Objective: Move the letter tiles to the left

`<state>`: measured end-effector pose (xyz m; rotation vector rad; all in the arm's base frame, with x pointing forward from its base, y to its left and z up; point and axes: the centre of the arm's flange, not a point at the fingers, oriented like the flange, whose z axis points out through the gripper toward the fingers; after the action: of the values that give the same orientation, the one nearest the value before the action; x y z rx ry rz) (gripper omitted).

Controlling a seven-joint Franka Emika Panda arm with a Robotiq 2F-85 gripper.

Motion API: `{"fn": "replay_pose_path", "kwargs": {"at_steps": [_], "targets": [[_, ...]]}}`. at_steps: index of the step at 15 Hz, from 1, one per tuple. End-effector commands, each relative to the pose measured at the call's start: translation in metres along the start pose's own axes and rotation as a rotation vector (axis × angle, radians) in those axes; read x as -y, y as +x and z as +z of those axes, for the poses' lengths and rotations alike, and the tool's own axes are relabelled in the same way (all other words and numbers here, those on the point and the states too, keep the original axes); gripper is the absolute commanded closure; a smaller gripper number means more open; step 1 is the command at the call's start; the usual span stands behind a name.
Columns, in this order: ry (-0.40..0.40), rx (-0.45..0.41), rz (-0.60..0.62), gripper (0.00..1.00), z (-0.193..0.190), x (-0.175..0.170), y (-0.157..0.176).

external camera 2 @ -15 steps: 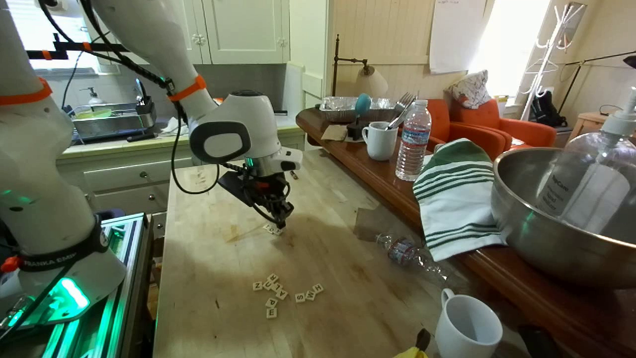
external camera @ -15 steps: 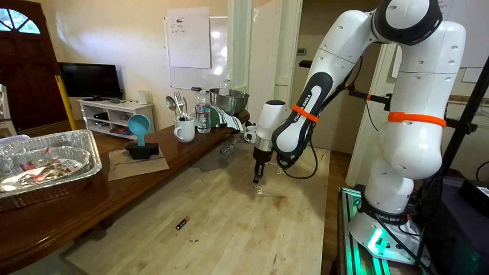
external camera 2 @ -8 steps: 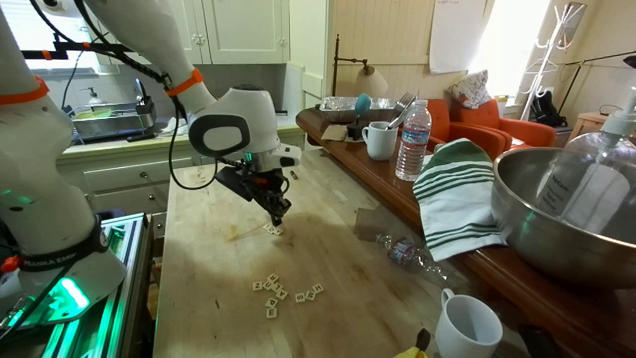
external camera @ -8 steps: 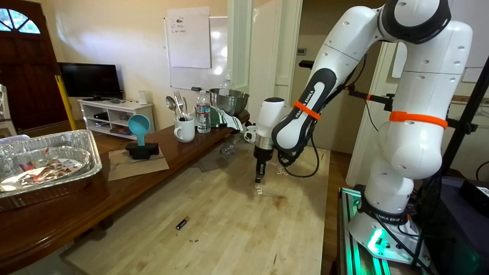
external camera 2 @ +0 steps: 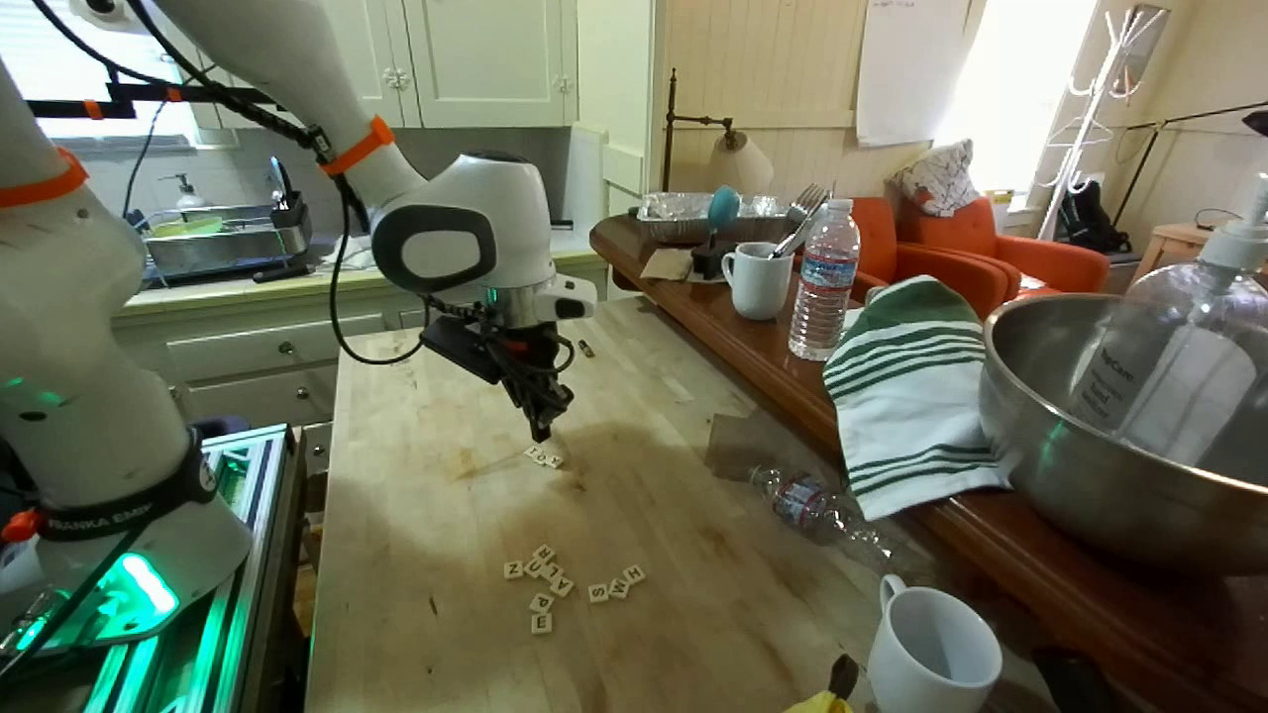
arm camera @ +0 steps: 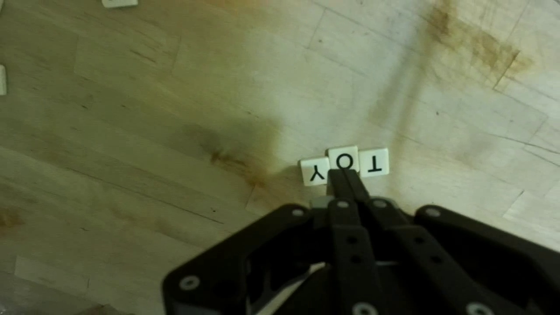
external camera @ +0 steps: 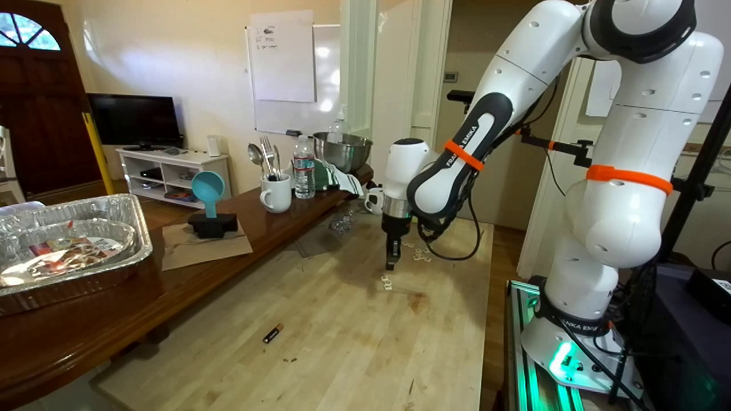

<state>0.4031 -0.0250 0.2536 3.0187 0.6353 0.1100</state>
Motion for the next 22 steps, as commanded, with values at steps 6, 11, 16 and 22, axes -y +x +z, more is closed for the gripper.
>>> {"fn": "replay_pose_path", "kwargs": {"at_steps": [6,11,16,22], "targets": [[0.016,0.019,-0.048,0.38,-0.028,0.019,-0.034],[0.022,0.028,-0.070,0.02,-0.039,0.021,-0.038],[0.027,0.035,-0.083,0.00,-0.048,0.021,-0.041],[0.012,0.032,-0.073,0.00,-0.046,0.003,-0.006]]}}
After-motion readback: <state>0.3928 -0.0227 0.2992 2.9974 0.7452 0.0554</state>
